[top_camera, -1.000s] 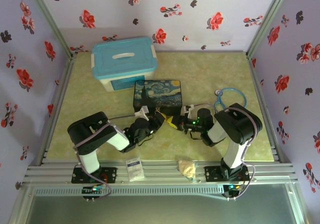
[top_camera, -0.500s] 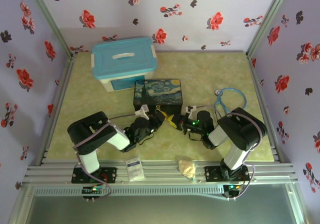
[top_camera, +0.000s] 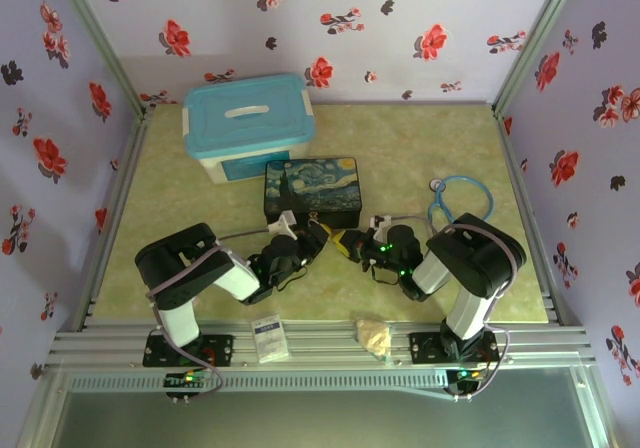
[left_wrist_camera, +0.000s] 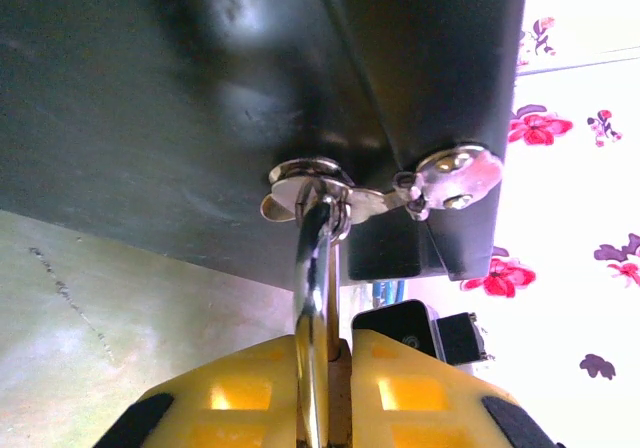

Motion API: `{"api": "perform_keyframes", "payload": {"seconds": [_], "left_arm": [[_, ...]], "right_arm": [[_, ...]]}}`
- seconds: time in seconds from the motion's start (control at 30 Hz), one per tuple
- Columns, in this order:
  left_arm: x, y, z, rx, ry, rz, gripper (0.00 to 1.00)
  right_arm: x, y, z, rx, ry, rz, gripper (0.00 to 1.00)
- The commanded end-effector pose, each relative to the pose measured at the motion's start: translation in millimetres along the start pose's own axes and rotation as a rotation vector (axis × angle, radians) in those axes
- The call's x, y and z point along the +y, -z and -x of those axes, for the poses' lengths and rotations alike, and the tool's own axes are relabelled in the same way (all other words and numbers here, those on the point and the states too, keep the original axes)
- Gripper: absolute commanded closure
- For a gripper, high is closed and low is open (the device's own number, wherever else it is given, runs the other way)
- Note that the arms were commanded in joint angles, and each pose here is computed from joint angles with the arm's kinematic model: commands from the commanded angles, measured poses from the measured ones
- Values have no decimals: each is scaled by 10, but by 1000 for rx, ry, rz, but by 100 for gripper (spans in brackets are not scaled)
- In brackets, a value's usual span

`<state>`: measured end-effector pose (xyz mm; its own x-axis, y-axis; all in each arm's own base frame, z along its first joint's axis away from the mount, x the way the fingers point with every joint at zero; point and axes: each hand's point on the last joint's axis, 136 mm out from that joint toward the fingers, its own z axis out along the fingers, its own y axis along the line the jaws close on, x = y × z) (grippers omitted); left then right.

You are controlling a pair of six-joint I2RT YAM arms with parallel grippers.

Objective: Unlock a padlock with a key

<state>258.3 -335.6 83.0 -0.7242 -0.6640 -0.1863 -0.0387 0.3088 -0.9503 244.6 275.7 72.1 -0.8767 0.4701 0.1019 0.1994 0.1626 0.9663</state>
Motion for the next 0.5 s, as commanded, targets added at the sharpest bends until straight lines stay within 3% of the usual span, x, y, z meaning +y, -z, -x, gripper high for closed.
{"api": "perform_keyframes", "payload": {"seconds": [0.0,0.17,0.3,0.33,0.4,0.47], "left_arm": [[-403,61,-403,166,3,-154,100],[-394,59,-416,167,4,-151,100],[-424,67,-417,166,4,-158,100],[-411,75,-412,164,4,-155,100],[-376,79,-402,159,10,-146,100],[-338,84,-391,152,6,-136,100]], "right_arm": [[179,-61,108,-53,62,59,100],[183,-40,131,-75,45,61,100],[424,-49,93,-77,18,124,98],[461,-16,108,-96,31,134,84],[364,54,172,-152,53,85,64],[144,101,205,-178,84,-27,62]]}}
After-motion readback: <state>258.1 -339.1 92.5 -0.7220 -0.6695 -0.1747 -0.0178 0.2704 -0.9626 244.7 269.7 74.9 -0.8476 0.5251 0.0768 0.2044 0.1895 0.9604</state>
